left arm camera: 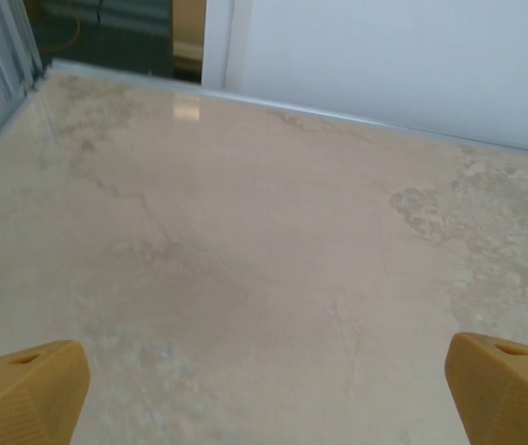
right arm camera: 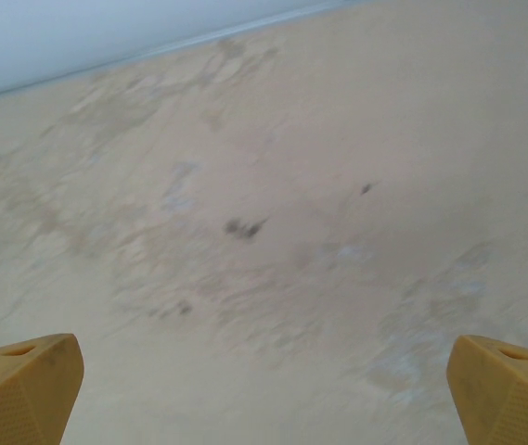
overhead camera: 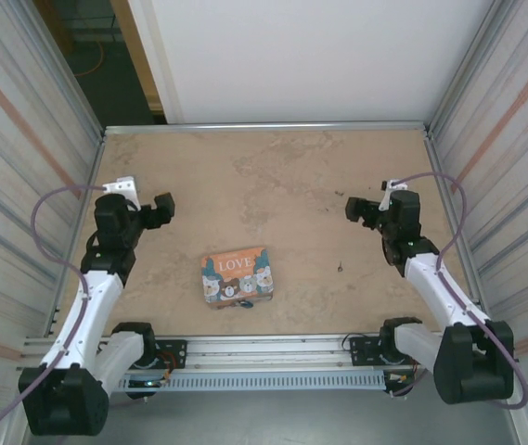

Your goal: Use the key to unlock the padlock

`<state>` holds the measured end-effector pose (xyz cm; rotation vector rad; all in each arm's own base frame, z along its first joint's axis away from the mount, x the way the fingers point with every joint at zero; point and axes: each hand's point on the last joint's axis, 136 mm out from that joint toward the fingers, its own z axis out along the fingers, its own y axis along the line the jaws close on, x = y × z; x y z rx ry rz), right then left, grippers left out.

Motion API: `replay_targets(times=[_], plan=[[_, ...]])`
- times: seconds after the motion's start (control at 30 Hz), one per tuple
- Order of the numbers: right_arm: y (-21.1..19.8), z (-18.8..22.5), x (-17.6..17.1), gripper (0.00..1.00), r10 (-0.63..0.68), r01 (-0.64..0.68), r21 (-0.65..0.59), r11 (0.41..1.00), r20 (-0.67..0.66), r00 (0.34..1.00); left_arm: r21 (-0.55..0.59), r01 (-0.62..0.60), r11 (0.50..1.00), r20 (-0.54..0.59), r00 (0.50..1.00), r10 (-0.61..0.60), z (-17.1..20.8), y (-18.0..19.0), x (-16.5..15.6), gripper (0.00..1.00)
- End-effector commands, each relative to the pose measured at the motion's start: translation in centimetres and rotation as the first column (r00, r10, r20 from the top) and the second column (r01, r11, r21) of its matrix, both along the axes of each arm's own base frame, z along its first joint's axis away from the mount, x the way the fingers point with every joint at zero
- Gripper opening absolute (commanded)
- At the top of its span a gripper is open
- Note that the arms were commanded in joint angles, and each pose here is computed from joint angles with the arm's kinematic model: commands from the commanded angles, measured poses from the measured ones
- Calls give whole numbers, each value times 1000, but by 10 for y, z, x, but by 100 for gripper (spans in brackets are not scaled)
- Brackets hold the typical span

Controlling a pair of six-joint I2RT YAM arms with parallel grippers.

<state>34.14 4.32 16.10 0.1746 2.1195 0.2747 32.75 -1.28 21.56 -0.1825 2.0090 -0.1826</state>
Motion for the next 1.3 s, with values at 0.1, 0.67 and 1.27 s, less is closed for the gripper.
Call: replay_targets(times=[0.1, 0.67, 1.27], plan=[[51, -2, -48, 99, 145, -116, 167, 979, -171, 975, -228, 8, 974, -266, 961, -70, -25, -25, -42, 99], [147, -7, -116, 99, 414, -277, 383, 881, -339, 845, -488, 19, 872, -504, 810, -300, -50, -71, -109, 99], [238, -47, -133, 99, 592, -421, 427, 800, -447, 670, -590, 29, 807, -609, 641, -467, -78, -118, -153, 99]])
